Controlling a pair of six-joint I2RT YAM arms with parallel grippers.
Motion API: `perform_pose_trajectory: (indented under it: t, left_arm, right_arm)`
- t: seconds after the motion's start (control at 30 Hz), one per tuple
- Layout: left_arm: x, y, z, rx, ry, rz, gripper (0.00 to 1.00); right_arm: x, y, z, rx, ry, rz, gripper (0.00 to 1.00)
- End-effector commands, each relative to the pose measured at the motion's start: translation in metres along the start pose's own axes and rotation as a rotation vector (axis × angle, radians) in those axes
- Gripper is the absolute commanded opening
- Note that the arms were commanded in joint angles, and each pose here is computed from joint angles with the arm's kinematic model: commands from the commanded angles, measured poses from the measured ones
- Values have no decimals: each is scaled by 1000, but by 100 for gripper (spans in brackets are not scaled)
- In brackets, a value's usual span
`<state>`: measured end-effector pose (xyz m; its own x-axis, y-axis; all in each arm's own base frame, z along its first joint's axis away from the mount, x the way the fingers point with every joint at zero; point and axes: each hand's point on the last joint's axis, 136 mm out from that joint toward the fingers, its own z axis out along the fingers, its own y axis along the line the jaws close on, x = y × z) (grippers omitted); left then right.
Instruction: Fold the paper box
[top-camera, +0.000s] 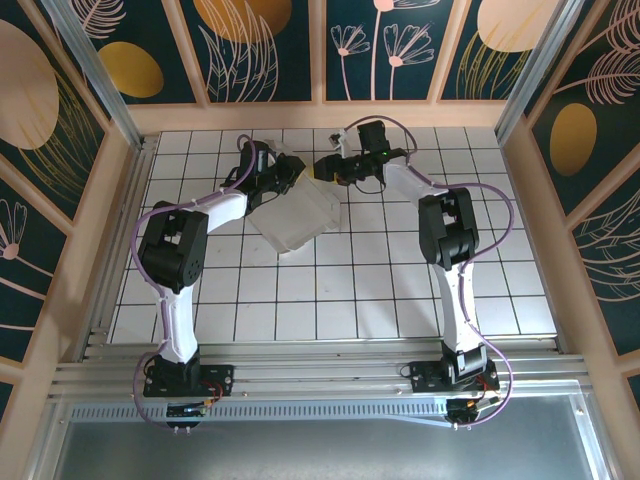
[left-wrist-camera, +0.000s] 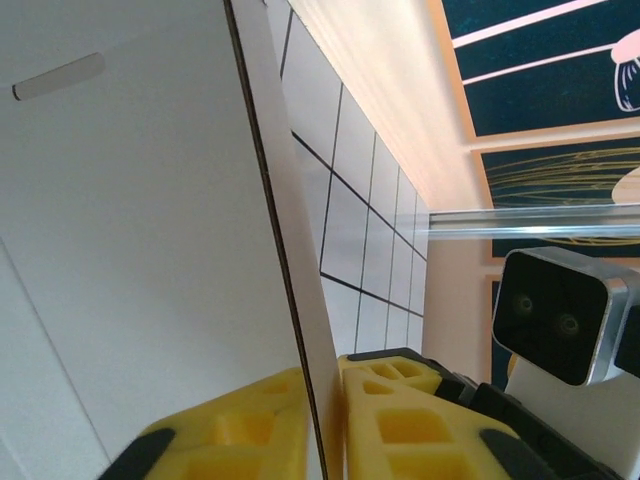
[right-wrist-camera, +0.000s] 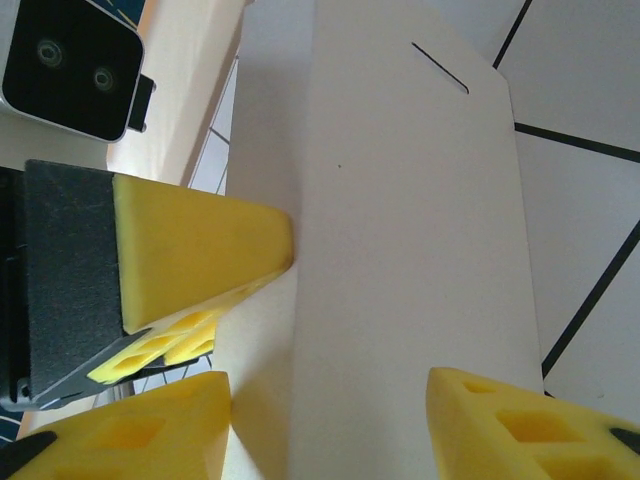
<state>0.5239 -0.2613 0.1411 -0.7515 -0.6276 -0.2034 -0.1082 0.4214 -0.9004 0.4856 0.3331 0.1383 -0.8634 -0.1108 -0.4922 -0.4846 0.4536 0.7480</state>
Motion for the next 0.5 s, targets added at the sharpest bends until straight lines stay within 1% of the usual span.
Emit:
perform_pose_trajectory:
  t: [0.0,0.13,0.17,0.23,0.27,0.3,0.37,0.4,0.47]
  left_arm:
    - [-9,19,-3,-52,-33,3,26]
    - [-29,0,-25,-53,-117,89,54]
    - [-37,-5,-33,-58,-145,119,58]
    - [-50,-15,-50,-83,-205,195,63]
    - [-57,-19,-59,-115,-244,243,66]
    - [-65,-20,-68,-160,-281,299,67]
    - [-75,-20,-80,-252,-307,429,66]
    - [-80,-18,-84,-309,-311,494,62]
    - [-86,-19,-84,-368,-290,625,56]
  right_arm:
    - [12,-20,9,59,22,34,51]
    - [12,-21,8,70,24,32,50]
    - [12,-20,8,71,25,30,50]
    - [11,-18,8,74,23,27,50]
    - [11,-17,7,73,23,23,49]
    - [10,-15,8,74,22,16,49]
    - [10,-13,8,75,24,12,49]
    - [10,-12,8,75,25,9,49]
    - [9,-11,7,74,23,4,49]
